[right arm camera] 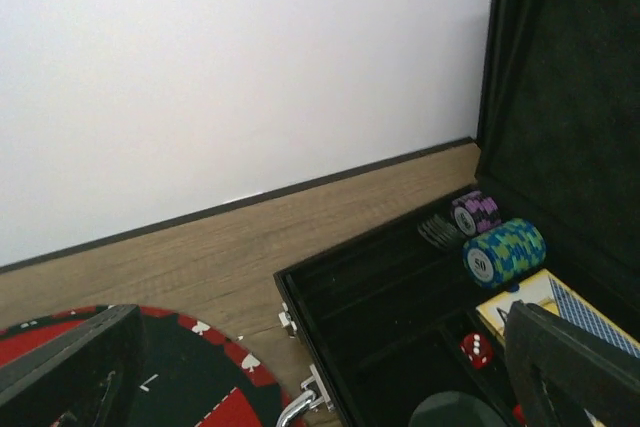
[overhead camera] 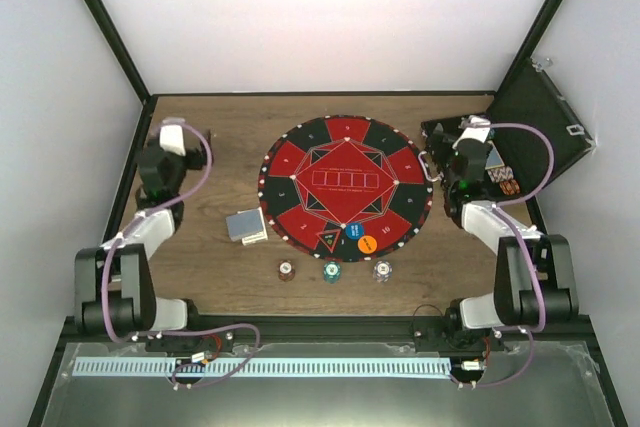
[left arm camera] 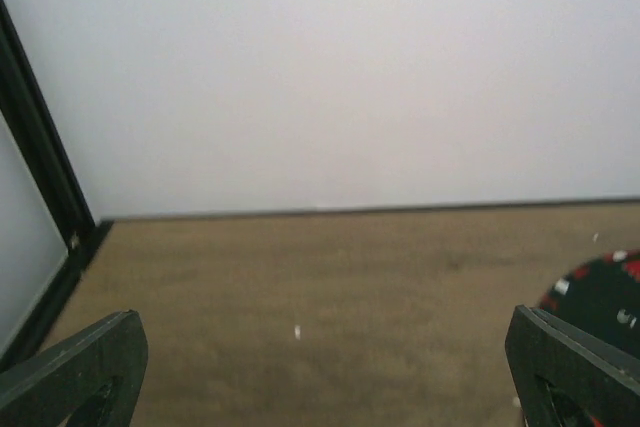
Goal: Distribute texas hold em gaming equipment
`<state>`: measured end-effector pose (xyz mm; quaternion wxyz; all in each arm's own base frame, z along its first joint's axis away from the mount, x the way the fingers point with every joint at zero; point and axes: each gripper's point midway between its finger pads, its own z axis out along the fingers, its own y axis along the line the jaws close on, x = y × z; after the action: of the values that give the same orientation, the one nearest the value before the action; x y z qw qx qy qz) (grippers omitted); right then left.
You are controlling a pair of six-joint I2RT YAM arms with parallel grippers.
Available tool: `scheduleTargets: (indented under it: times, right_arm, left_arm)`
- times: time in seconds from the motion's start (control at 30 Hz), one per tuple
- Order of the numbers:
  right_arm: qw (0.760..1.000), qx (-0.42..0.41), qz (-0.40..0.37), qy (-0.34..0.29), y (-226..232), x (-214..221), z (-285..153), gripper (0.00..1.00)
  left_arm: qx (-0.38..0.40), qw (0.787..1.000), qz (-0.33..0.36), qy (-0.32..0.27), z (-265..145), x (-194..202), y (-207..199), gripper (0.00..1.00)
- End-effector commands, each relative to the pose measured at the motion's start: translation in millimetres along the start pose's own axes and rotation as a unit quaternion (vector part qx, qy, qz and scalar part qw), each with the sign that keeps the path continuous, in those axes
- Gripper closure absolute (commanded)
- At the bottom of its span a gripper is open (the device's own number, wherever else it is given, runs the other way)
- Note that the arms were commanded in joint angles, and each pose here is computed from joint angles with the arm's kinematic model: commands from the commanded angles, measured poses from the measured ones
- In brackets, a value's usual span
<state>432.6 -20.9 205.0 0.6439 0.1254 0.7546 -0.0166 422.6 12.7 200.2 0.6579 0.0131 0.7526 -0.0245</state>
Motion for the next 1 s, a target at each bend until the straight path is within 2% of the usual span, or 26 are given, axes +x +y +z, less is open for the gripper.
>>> scheduleTargets:
  times: [0.0, 0.03, 0.07, 0.17, 0.33, 0.4, 0.5, 0.63, 0.73, 0.97]
  right_arm:
    - [0.988, 0.086, 0.097, 0.088, -28, 24, -16, 0.0]
    - [0.977, 0.11, 0.146, 0.11, -35, 29, -23, 0.0]
    - [0.974, 0.086, 0.176, 0.118, -31, 22, -24, 0.0]
    - [0.97, -0.051, 0.186, 0.147, 15, 6, -30, 0.0]
    - [0.964, -0.141, 0.059, 0.217, 122, 21, -70, 0.0]
    - [0.953, -0.172, 0.016, 0.25, 163, 45, -102, 0.0]
    - [0.93, -0.198, -0.018, 0.311, 197, 87, -148, 0.0]
    - [0.901, -0.211, -0.049, 0.375, 220, 142, -206, 0.05]
    - [0.881, -0.212, -0.07, 0.418, 230, 177, -236, 0.13]
    - [0.845, -0.209, -0.111, 0.479, 235, 232, -261, 0.3]
  left_arm:
    - [0.052, 0.993, -0.052, 0.097, -7, -7, 3, 0.0]
    - [0.057, 0.991, -0.064, 0.101, -11, -13, 7, 0.0]
    - [0.064, 0.99, -0.07, 0.107, -14, -17, 8, 0.0]
    - [0.07, 0.986, -0.055, 0.141, -24, -21, 12, 0.0]
    - [0.088, 0.978, -0.041, 0.187, -44, -25, 11, 0.0]
    - [0.099, 0.973, -0.035, 0.205, -52, -21, 6, 0.0]
    - [0.108, 0.968, -0.029, 0.224, -63, -14, 1, 0.0]
    - [0.115, 0.964, -0.022, 0.238, -73, -9, -3, 0.0]
    - [0.124, 0.961, -0.016, 0.247, -79, -7, -7, 0.0]
    - [0.137, 0.954, -0.016, 0.268, -88, -4, -12, 0.0]
